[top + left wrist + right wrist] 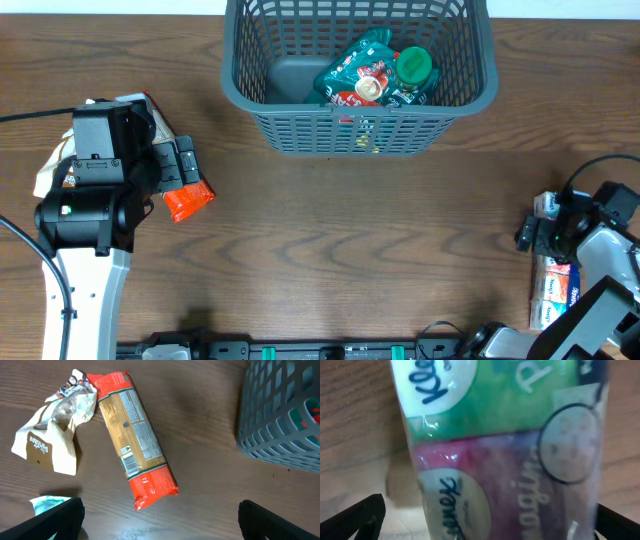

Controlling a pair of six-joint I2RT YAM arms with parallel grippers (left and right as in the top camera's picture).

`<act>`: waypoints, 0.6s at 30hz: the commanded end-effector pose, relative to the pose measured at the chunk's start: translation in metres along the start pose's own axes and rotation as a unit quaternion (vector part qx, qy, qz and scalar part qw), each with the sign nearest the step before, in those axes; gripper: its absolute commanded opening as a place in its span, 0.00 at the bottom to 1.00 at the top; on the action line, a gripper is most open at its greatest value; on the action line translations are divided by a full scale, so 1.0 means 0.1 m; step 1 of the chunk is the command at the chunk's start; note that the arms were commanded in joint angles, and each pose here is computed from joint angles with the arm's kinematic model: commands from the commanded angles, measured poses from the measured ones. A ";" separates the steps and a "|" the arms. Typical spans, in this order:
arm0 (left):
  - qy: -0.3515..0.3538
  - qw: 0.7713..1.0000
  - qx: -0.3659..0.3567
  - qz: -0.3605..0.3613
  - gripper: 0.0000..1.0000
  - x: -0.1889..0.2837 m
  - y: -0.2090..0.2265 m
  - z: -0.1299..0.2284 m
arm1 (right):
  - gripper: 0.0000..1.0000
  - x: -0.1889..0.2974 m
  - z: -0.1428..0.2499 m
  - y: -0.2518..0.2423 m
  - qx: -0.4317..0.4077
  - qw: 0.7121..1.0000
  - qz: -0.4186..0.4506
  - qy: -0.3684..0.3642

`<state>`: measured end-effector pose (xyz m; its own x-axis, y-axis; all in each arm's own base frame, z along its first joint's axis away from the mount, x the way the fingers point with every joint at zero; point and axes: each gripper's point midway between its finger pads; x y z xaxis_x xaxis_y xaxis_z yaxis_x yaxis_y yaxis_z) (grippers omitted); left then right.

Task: Pack container
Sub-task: 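Lower right gripper onto the Kleenex tissue stack and grasp it, then carry the tissue stack into the basket and release it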

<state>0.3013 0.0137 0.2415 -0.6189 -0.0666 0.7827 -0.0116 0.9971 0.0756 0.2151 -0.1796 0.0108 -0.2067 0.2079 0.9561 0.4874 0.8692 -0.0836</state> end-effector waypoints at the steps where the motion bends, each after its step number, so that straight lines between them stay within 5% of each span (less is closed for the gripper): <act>1: -0.010 1.000 0.000 -0.006 0.99 0.06 0.03 -0.05 | 0.97 -0.06 0.04 0.03 0.002 1.000 -0.010 0.004; 5: -0.006 1.000 -0.001 -0.006 0.99 0.06 0.03 -0.04 | 0.83 -0.10 0.03 0.03 0.002 1.000 -0.010 0.004; 8: -0.004 1.000 -0.001 -0.006 0.98 0.06 0.03 -0.03 | 0.55 -0.11 0.02 0.03 0.001 1.000 -0.011 0.003; 15: -0.002 1.000 -0.001 -0.006 0.99 0.06 0.03 -0.02 | 0.34 -0.11 -0.01 0.06 0.002 1.000 -0.019 -0.004; 18: -0.003 1.000 -0.001 -0.006 0.99 0.06 0.03 -0.02 | 0.02 -0.11 -0.05 0.08 -0.010 1.000 -0.024 -0.013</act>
<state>0.2983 0.0137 0.2392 -0.6069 -0.0664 0.7920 -0.0104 0.9971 0.0756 0.2240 -0.1854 0.0086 -0.2384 0.2251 0.9447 0.4811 0.8724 -0.0865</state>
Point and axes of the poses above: each gripper's point midway between its finger pads, its own x axis back along the fingers, its own y axis along the line the jaws close on, z = x × y, and after that the axes turned 11 degrees about -x, right-handed
